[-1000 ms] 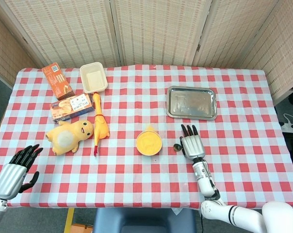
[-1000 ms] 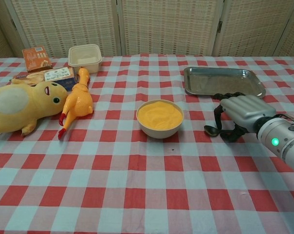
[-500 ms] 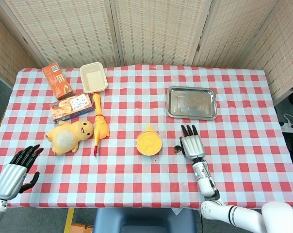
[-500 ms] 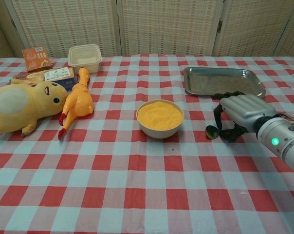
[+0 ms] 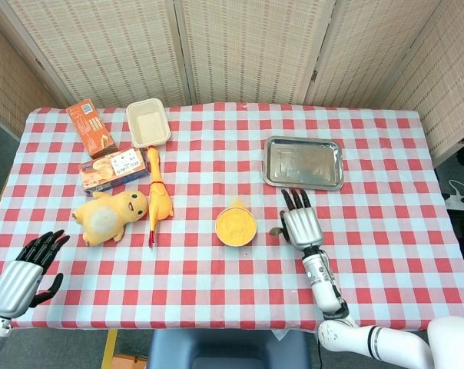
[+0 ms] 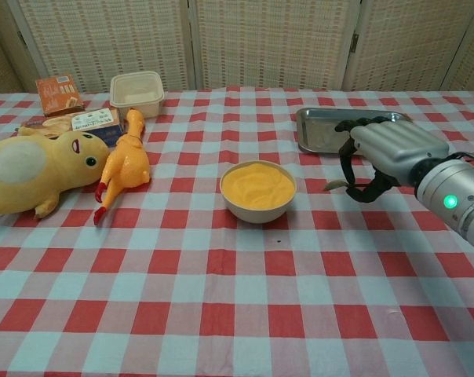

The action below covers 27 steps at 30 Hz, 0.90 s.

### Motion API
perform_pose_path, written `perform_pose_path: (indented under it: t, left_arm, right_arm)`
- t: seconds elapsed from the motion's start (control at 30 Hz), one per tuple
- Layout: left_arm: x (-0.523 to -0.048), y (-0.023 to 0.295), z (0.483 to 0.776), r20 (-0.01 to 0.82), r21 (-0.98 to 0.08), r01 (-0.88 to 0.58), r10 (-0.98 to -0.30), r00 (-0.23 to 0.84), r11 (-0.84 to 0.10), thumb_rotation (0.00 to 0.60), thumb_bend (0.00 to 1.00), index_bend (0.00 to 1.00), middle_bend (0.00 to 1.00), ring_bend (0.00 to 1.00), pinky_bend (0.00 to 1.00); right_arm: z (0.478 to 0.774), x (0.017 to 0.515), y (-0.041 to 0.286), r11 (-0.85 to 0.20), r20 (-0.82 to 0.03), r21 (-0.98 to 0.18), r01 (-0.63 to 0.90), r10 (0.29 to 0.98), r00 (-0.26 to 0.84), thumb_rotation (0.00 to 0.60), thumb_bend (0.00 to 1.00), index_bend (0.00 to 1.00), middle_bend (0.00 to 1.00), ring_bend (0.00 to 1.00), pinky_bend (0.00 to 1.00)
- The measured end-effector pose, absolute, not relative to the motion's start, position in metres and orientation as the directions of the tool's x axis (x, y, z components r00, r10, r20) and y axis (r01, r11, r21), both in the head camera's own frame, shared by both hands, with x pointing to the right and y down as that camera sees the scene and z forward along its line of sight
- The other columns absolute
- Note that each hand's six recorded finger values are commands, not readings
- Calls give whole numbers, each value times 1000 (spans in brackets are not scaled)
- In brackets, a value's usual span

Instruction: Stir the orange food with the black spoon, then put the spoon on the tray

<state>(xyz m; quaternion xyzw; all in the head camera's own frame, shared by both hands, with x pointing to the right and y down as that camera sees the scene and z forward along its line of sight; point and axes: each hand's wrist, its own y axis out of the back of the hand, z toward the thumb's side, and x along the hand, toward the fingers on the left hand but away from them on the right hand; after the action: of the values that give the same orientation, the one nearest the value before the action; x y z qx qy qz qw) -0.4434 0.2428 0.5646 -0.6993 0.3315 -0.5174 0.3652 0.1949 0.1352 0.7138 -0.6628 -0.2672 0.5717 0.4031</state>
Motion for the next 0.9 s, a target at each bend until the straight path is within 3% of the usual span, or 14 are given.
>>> perform_pose_path:
  t: [0.27, 0.53, 0.9]
  left_arm:
    - [-447, 242, 559, 472, -852, -117, -845, 253, -511, 600, 511, 0, 0, 0, 123]
    - [-452, 240, 556, 466, -850, -139, -848, 252, -509, 600, 511, 0, 0, 0, 124]
    - [-453, 240, 554, 465, -847, -147, -846, 260, -511, 600, 512, 0, 0, 0, 124]
  right_arm:
    - [694, 147, 116, -508, -507, -859, -63, 826, 248, 600, 282, 625, 68, 0, 15]
    - [697, 83, 115, -538, -529, -841, -56, 797, 292, 600, 281, 616, 68, 0, 16]
    - [711, 67, 123, -558, -566, -822, -113, 778, 272, 600, 283, 594, 68, 0, 16]
